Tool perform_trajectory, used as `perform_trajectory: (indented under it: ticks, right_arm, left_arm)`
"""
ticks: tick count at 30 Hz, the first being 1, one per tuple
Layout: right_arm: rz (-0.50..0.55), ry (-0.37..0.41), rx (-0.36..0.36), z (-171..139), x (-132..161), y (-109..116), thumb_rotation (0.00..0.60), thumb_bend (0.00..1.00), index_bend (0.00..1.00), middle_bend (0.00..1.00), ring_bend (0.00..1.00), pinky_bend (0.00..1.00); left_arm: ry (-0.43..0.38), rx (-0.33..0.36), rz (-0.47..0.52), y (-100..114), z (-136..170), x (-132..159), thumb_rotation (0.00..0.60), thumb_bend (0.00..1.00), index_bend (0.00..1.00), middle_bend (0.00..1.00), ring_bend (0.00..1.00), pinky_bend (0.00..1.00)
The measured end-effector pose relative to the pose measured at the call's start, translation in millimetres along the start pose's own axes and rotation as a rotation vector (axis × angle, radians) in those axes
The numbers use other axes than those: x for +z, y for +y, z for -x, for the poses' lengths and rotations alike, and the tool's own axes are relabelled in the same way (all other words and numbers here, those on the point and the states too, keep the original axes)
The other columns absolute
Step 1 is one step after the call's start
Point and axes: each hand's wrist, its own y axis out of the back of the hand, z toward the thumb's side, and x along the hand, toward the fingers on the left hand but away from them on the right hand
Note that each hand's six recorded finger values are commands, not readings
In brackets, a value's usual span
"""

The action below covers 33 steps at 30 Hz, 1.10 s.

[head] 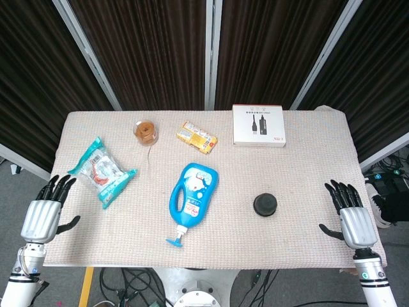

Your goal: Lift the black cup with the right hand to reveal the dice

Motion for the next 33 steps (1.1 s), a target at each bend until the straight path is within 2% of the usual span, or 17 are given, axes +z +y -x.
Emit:
perform_trajectory:
  ticks: [15,23,33]
  right_arm:
    - [0.068,-0.022,0.066,3.5,0.1,-14.5,0.600,0.01,0.00,0.06,0.00,0.00]
    - [0.127,0.001,0.142,14.2,14.9,-34.3,0.600,0.02,0.00,0.07,0.00,0.00]
    - [0.188,0.020,0.206,42.1,46.9,-61.7,0.600,0.04,0.00,0.09,0.00,0.00]
  left_arm:
    - [-0.014,-0.013,0.014,-3.4,-1.4,4.3,0.600,0.17,0.10,0.07,0.00,0.19]
    - [-0.008,-0.025,0.015,-5.1,7.0,0.1,0.600,0.18,0.10,0.07,0.00,0.19]
    - [0.000,-0.021,0.023,-4.1,8.9,-8.4,0.600,0.18,0.10,0.07,0.00,0.19]
